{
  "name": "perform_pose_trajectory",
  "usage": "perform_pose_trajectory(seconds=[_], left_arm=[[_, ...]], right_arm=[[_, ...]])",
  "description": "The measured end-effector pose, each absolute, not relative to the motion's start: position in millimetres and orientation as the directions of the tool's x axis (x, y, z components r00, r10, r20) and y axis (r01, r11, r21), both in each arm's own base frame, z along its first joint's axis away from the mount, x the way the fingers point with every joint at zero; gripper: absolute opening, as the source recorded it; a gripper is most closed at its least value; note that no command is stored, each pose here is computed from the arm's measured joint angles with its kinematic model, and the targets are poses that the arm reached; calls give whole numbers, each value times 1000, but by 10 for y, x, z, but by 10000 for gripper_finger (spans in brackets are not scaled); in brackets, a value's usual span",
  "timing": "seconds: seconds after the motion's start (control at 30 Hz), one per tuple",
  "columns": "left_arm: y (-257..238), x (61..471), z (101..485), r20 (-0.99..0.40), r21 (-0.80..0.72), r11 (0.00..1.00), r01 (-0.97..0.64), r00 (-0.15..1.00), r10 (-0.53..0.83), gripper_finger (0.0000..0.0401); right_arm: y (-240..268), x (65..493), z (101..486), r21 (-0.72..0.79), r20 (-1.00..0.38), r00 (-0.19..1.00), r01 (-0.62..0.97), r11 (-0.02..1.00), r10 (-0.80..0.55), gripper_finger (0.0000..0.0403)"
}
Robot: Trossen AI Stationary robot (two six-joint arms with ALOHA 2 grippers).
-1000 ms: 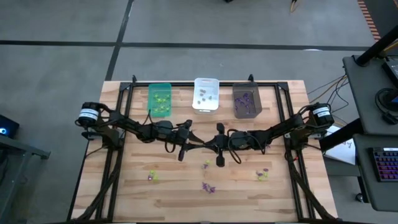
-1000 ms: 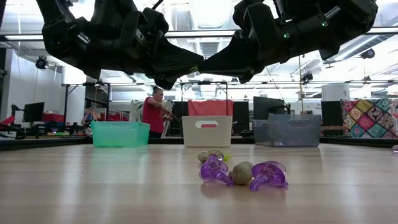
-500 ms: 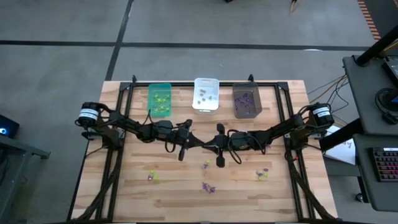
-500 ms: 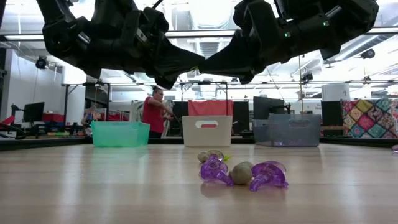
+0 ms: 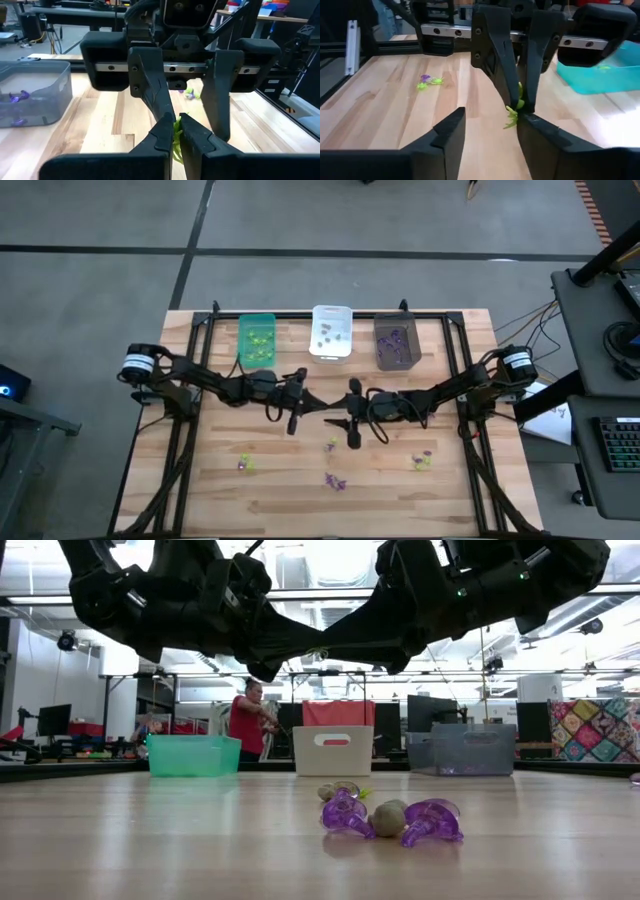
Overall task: Sort Halloween decoration
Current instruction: Put the green spider toy into the blue bin
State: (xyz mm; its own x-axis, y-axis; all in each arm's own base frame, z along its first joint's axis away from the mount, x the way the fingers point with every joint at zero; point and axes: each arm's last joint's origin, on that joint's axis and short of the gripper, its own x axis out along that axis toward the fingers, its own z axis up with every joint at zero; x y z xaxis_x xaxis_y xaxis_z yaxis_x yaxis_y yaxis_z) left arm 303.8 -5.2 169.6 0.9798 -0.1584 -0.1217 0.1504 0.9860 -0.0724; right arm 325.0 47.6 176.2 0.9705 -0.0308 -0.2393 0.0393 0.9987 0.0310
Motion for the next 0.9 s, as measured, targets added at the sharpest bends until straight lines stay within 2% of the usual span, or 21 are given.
perform_pose_trajectory(seconds=[0.2,0.37,0.43,0.53,0.63,0.77,0.9], left_arm=[[-6,2975,1795,-151,-86,986,141,977,-153,0],[6,2913,1882,-169,-76,989,126,976,-137,0],[22,2878,1910,-226,-61,996,71,971,-83,0],[93,2805,1977,-350,-7,997,-77,934,70,0],[214,2691,2037,-522,81,970,-227,820,235,0],[483,2507,2225,-674,227,862,-454,566,475,0],[869,2321,2367,-759,310,745,-590,318,567,0]], right_arm=[[443,3241,1798,16,-226,968,120,993,-113,184],[439,3237,1806,34,-227,967,131,991,-120,185],[437,3234,1796,34,-238,964,134,990,-123,185],[433,3230,1776,33,-267,954,148,988,-134,185],[432,3231,1780,30,-276,951,155,987,-141,185],[433,3246,1818,34,-264,954,157,987,-143,185],[437,3266,1849,33,-254,957,155,987,-142,185]])
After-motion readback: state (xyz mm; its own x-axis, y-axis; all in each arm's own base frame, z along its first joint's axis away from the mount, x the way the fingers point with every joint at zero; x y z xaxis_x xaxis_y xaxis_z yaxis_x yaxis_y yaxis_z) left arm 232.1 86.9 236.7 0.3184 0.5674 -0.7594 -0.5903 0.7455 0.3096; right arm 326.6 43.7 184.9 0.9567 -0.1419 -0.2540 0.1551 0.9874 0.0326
